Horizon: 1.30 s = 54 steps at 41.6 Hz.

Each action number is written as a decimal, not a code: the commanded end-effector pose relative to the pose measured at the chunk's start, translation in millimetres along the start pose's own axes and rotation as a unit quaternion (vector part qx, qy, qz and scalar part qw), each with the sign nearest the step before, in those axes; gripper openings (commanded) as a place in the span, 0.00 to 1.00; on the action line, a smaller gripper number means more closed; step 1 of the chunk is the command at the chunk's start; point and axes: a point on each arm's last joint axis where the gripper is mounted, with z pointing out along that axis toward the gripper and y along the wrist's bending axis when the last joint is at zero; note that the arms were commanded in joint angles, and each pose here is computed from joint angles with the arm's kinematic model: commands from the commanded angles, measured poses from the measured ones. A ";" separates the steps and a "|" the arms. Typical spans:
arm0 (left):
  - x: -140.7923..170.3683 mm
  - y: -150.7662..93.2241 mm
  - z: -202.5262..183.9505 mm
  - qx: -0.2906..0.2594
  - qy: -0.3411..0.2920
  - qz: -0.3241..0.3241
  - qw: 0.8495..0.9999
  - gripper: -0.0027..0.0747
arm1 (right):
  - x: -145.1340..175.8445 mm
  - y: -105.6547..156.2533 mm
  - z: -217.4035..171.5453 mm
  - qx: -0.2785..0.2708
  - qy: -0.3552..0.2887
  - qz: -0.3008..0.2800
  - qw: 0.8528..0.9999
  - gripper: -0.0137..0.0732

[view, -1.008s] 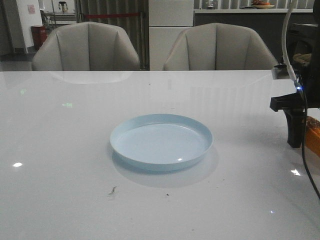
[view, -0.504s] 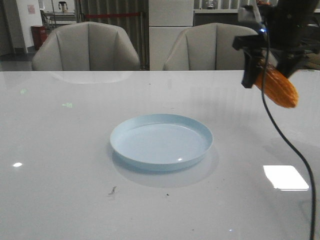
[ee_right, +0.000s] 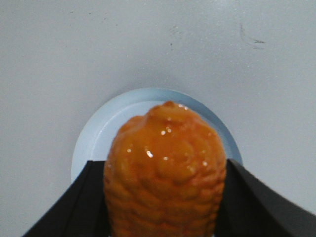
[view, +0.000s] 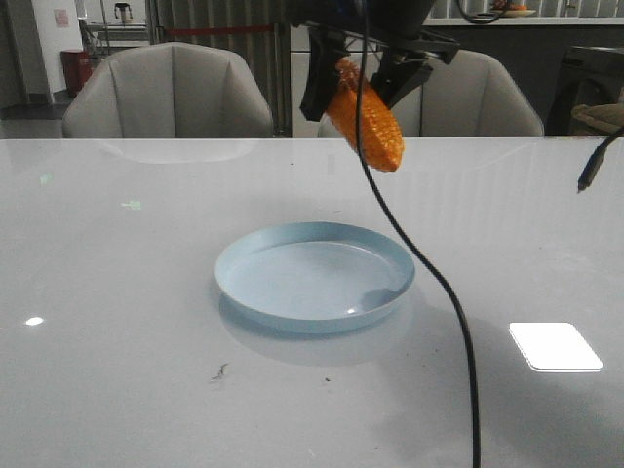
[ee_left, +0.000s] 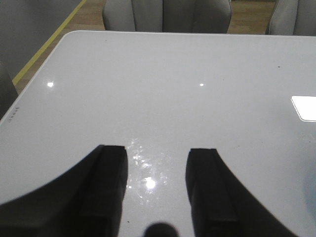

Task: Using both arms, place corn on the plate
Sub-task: 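Lift the corn cob and carry it above the plate, right gripper, then lower the corn onto the plate and open the right gripper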

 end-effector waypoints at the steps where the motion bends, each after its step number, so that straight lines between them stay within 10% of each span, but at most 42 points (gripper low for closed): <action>1: -16.6 0.3 -3.4 0.000 -0.053 -0.008 0.999 0.50 | -9.7 11.7 -20.1 -0.013 -0.042 -0.012 0.999 0.27; 12: -16.6 0.3 -3.4 0.001 -0.053 -0.008 0.999 0.50 | 2.3 7.3 25.4 -0.034 0.033 0.008 0.999 0.37; 26: -16.6 0.3 -3.4 0.001 -0.053 -0.008 0.999 0.50 | 7.8 1.1 53.8 -0.035 0.057 0.017 0.998 0.76; 42: -16.6 0.3 -3.4 0.001 -0.053 -0.008 0.999 0.50 | 4.6 2.6 52.2 -0.043 0.052 0.020 0.998 0.78; 54: -11.4 0.2 -3.0 0.001 -0.024 -0.008 1.000 0.50 | -24.6 10.2 -31.2 0.020 -0.027 -0.045 0.998 0.77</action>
